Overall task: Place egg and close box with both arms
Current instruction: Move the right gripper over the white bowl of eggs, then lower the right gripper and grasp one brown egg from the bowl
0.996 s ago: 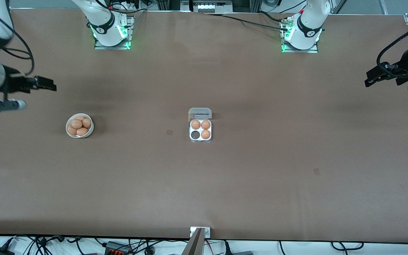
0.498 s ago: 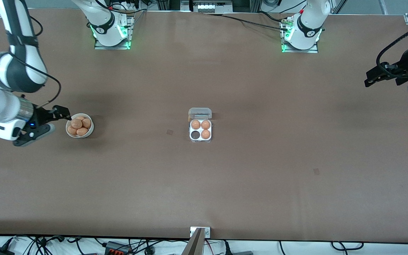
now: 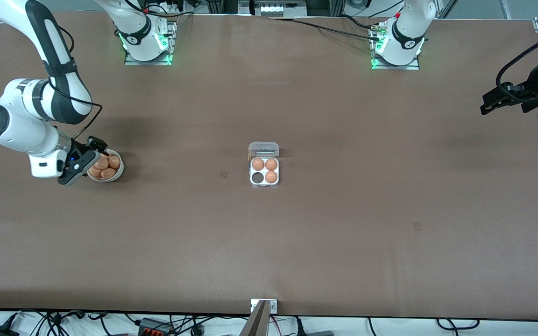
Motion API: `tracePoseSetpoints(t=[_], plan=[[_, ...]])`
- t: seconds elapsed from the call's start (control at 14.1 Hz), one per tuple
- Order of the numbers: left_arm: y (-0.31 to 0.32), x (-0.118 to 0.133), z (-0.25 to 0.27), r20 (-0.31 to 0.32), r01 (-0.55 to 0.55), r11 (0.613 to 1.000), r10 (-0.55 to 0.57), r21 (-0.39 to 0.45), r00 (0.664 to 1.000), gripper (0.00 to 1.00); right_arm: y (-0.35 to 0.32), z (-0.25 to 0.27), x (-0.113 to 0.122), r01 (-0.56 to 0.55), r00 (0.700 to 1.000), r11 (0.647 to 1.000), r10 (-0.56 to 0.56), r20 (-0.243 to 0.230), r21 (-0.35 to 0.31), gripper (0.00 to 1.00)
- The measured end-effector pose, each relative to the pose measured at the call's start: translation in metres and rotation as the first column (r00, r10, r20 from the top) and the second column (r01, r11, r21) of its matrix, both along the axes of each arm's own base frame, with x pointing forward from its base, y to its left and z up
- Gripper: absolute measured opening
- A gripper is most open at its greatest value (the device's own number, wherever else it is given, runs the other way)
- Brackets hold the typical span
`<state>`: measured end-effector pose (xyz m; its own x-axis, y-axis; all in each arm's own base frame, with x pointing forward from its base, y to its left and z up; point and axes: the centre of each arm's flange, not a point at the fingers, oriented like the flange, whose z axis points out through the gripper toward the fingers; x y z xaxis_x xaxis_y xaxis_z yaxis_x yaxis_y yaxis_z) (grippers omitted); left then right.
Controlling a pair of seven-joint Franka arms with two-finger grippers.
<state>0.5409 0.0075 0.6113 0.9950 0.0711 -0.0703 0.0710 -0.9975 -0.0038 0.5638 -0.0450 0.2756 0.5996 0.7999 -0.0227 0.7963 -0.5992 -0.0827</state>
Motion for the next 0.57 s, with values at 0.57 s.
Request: tracePoseSetpoints(t=[0.57], plan=[[0.000,0.000,0.000,0.000,0.000,1.000,0.000,0.000,1.000,1.00,-0.013,-0.027,-0.003,-0.076,0.997,0.997,0.076,0.003,0.009,0.95]])
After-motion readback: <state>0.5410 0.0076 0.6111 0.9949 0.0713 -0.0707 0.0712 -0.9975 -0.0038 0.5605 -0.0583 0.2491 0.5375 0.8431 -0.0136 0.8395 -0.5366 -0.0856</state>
